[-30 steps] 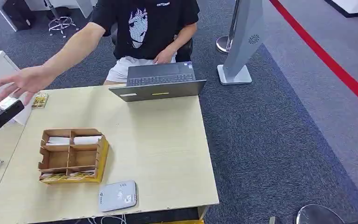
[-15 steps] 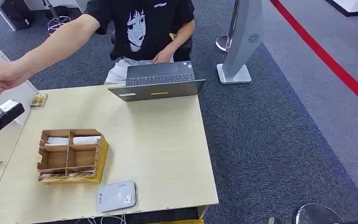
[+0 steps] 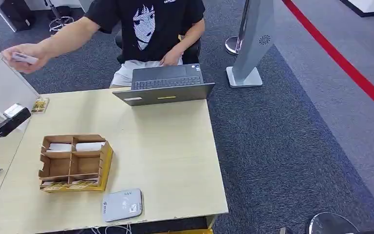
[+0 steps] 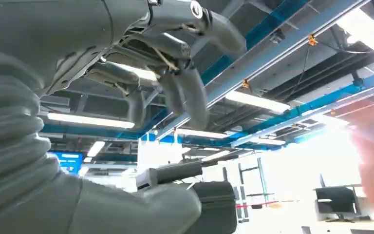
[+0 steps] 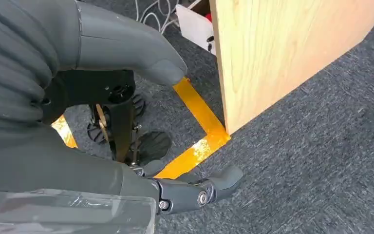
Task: Pass the card to the sensor for recognition and then transmit it.
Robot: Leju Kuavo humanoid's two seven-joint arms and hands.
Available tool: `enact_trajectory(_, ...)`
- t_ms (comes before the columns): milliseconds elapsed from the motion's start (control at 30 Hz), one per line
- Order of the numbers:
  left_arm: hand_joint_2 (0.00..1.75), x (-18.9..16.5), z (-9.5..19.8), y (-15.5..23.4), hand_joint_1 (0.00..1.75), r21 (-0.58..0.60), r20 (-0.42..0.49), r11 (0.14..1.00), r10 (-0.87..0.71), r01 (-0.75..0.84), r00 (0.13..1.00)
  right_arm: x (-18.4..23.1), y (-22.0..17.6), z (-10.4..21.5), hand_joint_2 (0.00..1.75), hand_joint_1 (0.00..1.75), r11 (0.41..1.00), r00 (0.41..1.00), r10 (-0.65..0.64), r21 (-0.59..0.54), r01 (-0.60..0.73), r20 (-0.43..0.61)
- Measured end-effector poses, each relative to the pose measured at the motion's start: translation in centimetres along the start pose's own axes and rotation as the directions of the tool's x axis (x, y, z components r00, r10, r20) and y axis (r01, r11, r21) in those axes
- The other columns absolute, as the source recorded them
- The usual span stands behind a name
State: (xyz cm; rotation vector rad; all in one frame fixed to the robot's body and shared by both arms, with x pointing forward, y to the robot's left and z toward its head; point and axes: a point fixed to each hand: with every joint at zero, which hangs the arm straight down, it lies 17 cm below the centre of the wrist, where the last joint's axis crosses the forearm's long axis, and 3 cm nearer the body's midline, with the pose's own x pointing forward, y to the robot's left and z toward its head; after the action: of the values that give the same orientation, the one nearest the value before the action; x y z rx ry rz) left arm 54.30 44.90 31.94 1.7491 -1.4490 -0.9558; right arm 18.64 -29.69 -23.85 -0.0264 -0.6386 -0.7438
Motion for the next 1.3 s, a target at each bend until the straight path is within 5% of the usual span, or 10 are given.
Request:
enact_trajectory(333, 1.75, 3.1, 3.0, 2.1, 0.00, 0.093, 0.068, 0.987, 0.127, -0.133, 0.990, -0.3, -0.4, 0.3, 1.75, 0.00, 1.000, 1.000, -0.007, -0.005, 0.007, 0.006)
enact_trajectory(433, 1.75, 6.2, 7.3, 3.3, 0.00, 0.117, 0.149, 0.965, 0.216, -0.234, 0.965, -1.0, -1.9, 0.5, 1.75, 0.00, 0.998, 0.999, -0.037, -0.048, 0.037, -0.001)
enact_trajectory(533, 1.75, 9.5, 13.3, 2.9, 0.00, 0.004, 0.249, 0.950, 0.302, -0.313, 0.920, -1.5, -3.5, 0.7, 1.75, 0.00, 0.992, 0.997, -0.074, -0.105, 0.073, -0.007)
enact_trajectory(867, 1.75, 13.8, 27.1, 1.5, 0.00, -0.270, 0.408, 0.929, 0.348, -0.253, 0.844, -3.1, -6.0, 1.1, 1.75, 0.00, 0.972, 0.991, -0.121, -0.210, 0.106, -0.059)
enact_trajectory(967, 1.75, 15.2, 30.1, 1.6, 0.00, -0.398, 0.364, 0.838, 0.517, -0.373, 0.774, -4.0, -6.2, 1.3, 1.75, 0.00, 0.963, 0.985, -0.149, -0.241, 0.123, -0.091)
enact_trajectory(1133, 1.75, 18.3, 33.4, 4.8, 0.00, -0.554, 0.303, 0.588, 0.801, -0.589, 0.515, -4.3, -6.2, 1.4, 1.75, 0.00, 0.960, 0.980, -0.170, -0.241, 0.141, -0.105)
enact_trajectory(1300, 1.75, 19.5, 34.5, 6.7, 0.00, -0.593, 0.306, 0.523, 0.850, -0.612, 0.430, -4.1, -5.8, 1.3, 1.75, 0.00, 0.966, 0.983, -0.156, -0.221, 0.131, -0.100)
